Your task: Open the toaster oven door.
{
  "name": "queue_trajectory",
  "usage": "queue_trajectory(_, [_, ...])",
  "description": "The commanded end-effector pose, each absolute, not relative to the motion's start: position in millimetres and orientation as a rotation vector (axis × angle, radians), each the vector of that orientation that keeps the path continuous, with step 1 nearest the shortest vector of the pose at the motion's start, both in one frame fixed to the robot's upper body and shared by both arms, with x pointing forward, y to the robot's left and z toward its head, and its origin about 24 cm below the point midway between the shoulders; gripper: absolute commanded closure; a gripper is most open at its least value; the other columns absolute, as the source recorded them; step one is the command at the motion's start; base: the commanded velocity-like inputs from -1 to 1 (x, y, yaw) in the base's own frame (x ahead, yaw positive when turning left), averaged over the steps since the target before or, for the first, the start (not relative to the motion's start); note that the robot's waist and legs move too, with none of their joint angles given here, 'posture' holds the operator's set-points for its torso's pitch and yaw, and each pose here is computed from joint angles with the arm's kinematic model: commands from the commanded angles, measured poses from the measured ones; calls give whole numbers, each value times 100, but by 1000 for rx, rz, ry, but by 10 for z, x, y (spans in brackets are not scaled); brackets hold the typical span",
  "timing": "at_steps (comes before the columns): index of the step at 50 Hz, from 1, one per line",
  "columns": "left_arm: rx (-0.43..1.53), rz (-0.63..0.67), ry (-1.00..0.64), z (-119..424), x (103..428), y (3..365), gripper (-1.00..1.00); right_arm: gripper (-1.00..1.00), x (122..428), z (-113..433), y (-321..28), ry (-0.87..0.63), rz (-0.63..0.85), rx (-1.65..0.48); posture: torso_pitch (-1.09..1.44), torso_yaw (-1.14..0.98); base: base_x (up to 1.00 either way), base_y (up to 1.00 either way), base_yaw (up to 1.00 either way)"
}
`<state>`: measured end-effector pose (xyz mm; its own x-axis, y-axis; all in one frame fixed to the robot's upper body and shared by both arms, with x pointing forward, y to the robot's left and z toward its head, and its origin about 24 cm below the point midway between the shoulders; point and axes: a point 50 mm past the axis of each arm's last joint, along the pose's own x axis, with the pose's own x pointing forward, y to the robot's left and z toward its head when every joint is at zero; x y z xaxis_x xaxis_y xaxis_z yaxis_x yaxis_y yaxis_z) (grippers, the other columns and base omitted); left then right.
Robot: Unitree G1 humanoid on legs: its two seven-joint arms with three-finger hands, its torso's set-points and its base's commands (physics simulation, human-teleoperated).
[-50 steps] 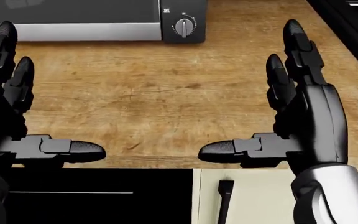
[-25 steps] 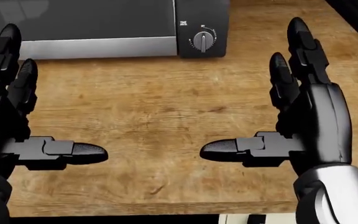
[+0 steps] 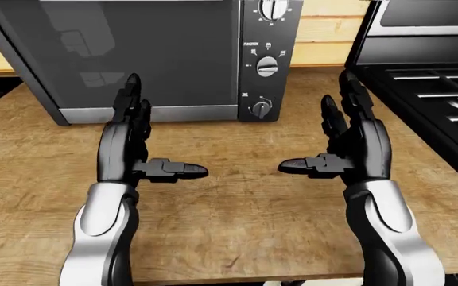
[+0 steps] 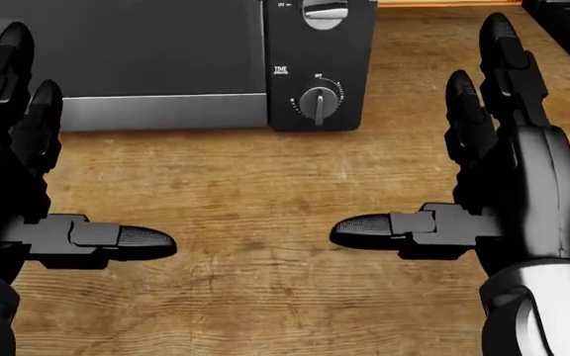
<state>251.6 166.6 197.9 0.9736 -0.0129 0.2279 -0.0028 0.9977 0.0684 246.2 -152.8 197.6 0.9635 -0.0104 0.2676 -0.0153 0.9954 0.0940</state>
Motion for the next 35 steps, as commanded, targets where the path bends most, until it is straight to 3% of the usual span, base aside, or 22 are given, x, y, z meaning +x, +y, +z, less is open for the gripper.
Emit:
queue_trajectory(1, [73,2,-323,2120,2458,1675,-100,-100,2429,2070,-1512,-330,15,100,0,0,0,0,0])
queue_trajectory(35, [124,-18,-330,2101,2450,1651,-100,-100,2444,2059,-1521,-328,6,101,-27,0,0,0,0])
